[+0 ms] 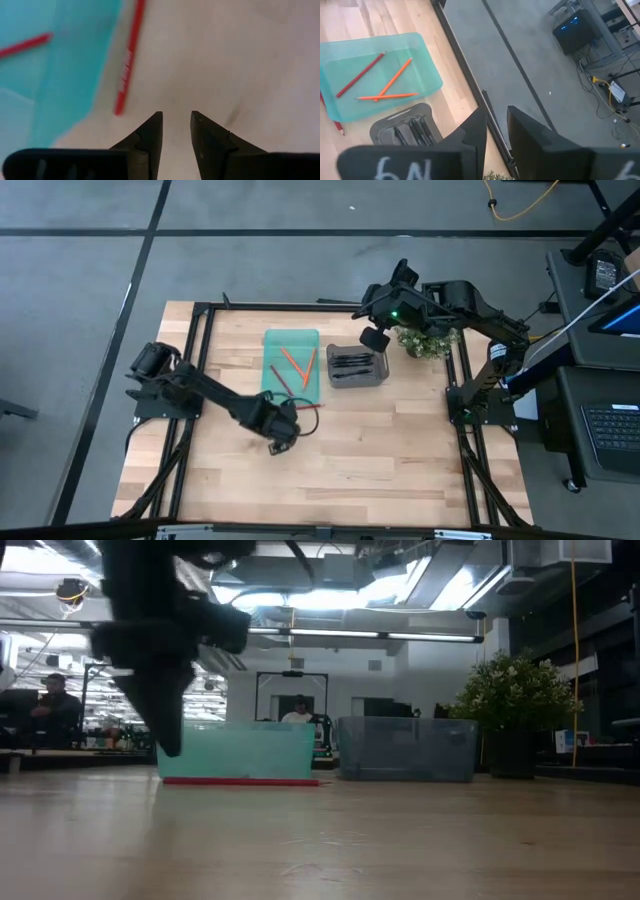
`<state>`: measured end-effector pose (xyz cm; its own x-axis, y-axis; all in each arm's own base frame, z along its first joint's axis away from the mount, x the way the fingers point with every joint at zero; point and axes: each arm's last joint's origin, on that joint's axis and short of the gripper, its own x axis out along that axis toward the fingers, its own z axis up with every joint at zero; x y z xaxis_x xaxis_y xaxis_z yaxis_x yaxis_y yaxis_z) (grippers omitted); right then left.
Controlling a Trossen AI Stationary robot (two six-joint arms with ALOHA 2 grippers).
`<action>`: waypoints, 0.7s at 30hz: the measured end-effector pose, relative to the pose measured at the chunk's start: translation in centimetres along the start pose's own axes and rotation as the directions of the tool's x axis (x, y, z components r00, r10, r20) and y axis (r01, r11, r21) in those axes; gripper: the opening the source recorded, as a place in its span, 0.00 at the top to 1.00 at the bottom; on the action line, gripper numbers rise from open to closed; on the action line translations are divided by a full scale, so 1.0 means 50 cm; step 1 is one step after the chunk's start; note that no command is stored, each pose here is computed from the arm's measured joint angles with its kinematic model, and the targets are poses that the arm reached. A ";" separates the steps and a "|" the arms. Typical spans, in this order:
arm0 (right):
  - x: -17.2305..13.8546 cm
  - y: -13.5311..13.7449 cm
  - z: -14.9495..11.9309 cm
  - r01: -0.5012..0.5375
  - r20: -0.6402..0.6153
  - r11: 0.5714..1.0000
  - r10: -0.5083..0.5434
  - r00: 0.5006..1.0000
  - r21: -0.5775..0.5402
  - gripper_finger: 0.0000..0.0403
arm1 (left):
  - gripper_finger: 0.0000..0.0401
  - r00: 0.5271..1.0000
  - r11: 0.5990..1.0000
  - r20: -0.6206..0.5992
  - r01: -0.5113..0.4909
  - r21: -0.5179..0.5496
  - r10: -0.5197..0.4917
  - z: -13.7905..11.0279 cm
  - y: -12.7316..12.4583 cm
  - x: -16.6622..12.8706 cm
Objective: Sort pens & pencils
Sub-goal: Put the red pencil into the green bin
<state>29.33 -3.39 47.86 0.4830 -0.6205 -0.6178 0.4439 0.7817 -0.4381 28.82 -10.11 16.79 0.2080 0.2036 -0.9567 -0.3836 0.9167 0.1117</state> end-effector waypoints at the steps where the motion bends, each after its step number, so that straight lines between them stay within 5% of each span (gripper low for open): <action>1: 0.000 0.000 0.000 0.000 0.000 1.000 0.000 1.000 -0.005 0.81 | 0.77 1.000 1.000 0.001 -0.001 -0.001 0.001 0.007 0.007 0.003; 21: 0.000 0.000 -0.001 0.000 -0.004 1.000 0.000 1.000 -0.011 0.81 | 0.77 0.998 0.998 -0.025 0.053 0.020 -0.052 0.062 0.050 0.057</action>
<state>29.30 -3.39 47.83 0.4796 -0.6206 -0.6204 0.4359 0.7821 -0.4453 31.27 -6.18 15.16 0.2050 0.1469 -0.9677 -0.3537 0.9330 0.0667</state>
